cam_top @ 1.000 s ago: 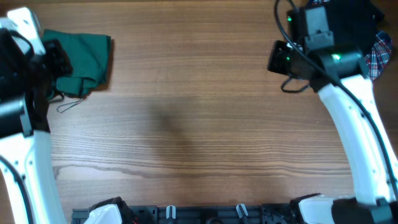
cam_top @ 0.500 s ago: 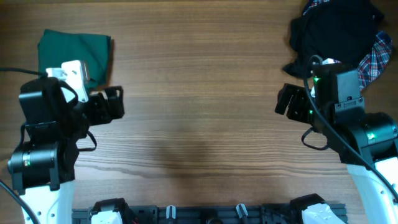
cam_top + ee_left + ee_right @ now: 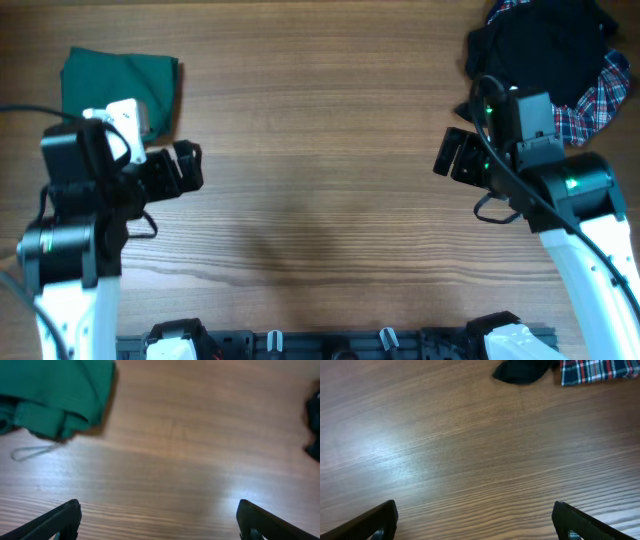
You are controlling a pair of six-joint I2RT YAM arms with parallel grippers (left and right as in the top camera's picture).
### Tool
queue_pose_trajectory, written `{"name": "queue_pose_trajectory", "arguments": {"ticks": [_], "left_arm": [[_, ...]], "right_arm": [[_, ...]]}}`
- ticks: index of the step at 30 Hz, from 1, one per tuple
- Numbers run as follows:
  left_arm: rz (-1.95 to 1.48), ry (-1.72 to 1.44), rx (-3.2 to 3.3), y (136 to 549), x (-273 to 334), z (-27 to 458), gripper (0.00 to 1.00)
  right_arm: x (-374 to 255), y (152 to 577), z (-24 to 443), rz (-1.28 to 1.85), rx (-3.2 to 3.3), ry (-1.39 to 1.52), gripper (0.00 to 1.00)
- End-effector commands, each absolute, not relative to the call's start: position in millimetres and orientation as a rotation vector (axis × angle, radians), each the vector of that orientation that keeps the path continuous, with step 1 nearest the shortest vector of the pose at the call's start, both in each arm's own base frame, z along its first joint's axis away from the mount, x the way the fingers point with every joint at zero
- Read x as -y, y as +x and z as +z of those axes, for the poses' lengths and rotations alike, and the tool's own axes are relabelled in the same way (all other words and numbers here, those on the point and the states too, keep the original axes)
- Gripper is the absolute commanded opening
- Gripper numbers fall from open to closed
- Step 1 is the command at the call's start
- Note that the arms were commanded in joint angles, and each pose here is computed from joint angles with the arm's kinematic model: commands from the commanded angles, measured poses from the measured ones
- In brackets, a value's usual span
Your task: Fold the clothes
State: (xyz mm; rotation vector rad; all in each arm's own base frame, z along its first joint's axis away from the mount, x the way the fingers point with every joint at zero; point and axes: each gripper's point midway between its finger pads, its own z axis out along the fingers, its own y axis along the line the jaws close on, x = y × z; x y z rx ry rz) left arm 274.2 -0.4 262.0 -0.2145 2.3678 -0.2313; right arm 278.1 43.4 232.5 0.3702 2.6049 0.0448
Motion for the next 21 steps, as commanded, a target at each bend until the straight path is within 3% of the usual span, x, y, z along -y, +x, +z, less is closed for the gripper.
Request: {"name": "queue_pose_trajectory", "arguments": {"ticks": [1,4,7,12,21], "left_arm": [[-0.184,-0.169,-2.156,234.5,1.8,310.2,1.00],[-0.161,-0.152,-1.980,196.5,2.7,319.3,1.00],[-0.157,-0.155,-1.927,178.4,3.4,288.6,1.00],[-0.274,-0.121,-1.852,200.2,16.2,230.0,1.00],[-0.435,-0.145,-1.765,223.5,27.7,171.6,1.00]], "right_arm": [[-46.3,280.7,221.0,0.040,-2.643,0.379,1.00],[-47.1,283.6,213.6,0.026,-2.669,0.379,1.00],[-47.6,285.4,208.6,0.016,-2.687,0.380,1.00],[-48.1,287.6,202.2,0.004,-2.709,0.381,1.00],[-48.3,288.2,200.6,0.001,-2.714,0.381,1.00]]}}
